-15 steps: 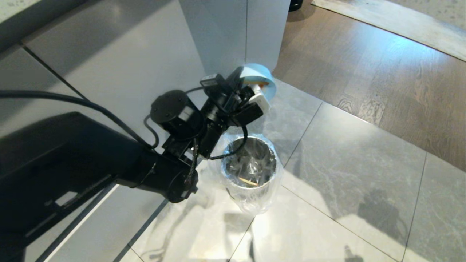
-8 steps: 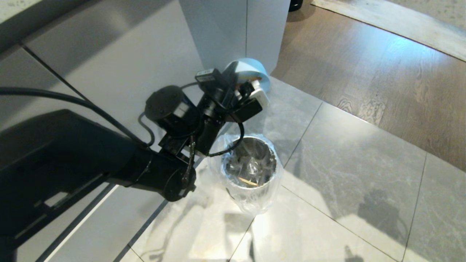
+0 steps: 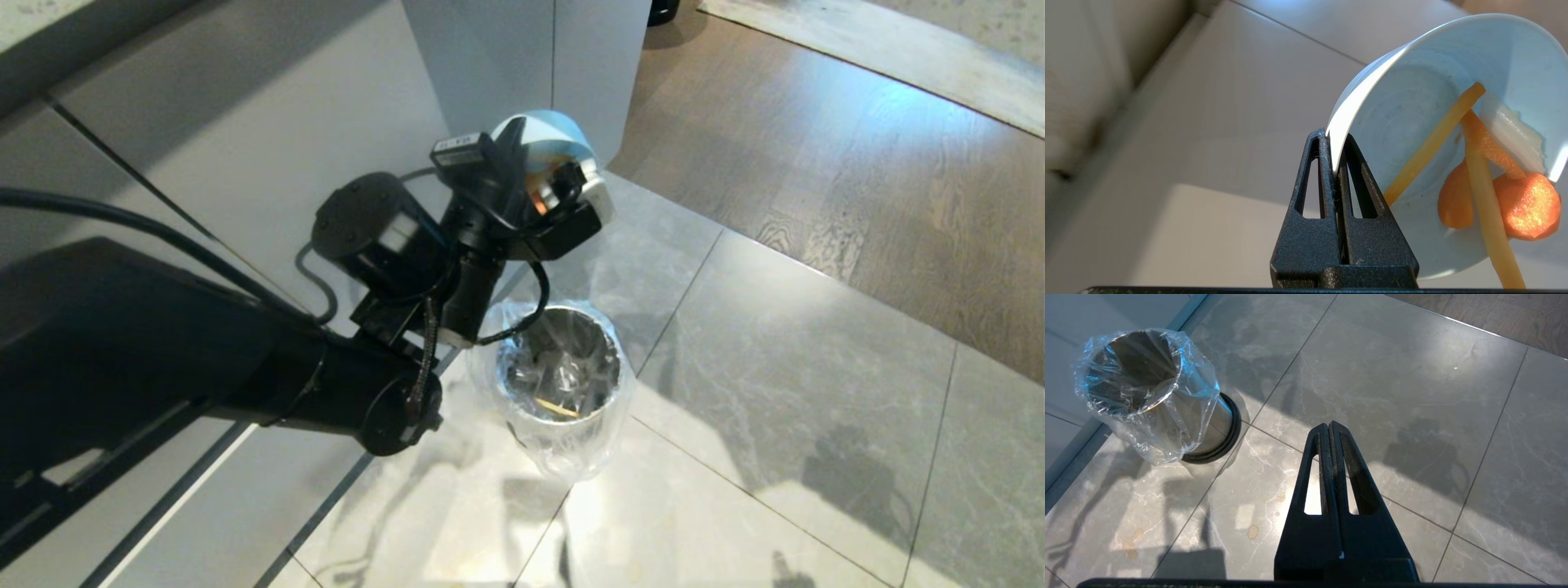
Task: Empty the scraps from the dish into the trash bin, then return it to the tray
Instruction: Pour the leftover food from the bowl into the trash can
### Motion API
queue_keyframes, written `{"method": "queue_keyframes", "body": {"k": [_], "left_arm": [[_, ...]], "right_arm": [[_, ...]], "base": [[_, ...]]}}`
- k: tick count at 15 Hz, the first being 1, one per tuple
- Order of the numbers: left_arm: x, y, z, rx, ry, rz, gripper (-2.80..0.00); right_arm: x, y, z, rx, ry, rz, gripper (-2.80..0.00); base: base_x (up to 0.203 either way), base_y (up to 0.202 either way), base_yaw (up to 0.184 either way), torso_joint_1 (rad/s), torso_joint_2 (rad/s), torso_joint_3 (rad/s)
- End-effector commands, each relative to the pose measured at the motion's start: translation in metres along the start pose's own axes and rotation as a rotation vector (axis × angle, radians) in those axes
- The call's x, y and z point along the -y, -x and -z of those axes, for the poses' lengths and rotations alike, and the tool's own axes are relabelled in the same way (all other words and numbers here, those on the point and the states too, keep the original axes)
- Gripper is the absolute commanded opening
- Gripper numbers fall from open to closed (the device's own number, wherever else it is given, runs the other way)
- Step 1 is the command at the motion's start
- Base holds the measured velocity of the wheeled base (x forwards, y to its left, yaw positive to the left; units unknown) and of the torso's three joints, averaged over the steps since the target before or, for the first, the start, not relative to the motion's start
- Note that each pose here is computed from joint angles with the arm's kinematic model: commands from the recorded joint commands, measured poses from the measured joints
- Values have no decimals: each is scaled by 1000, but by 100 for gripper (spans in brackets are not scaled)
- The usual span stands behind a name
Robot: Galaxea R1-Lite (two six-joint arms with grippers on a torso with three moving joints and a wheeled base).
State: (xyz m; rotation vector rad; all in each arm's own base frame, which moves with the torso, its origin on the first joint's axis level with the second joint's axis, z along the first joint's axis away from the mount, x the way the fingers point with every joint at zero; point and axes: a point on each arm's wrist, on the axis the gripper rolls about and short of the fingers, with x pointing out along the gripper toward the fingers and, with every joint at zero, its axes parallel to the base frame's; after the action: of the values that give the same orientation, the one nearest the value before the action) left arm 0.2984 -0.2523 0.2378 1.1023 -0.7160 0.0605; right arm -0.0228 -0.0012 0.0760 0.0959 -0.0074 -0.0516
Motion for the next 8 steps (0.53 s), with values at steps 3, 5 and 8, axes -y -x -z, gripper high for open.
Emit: {"method": "queue_keyframes", "body": {"k": [3,5,8], "left_arm": [[-11,1,-18,17,15,-38,-280],[-14,1,-22,26,-35,-47,-280],[-19,3,-30,50,-93,-63,-280]], "right_arm": [[0,0,0,0,1,0,-280],[0,0,0,1,-1,0,-280],[0,0,0,1,-1,0,-280]], "base": [[0,0,0,0,0,0],[0,0,0,0,0,0],[0,0,0,0,0,0]]}}
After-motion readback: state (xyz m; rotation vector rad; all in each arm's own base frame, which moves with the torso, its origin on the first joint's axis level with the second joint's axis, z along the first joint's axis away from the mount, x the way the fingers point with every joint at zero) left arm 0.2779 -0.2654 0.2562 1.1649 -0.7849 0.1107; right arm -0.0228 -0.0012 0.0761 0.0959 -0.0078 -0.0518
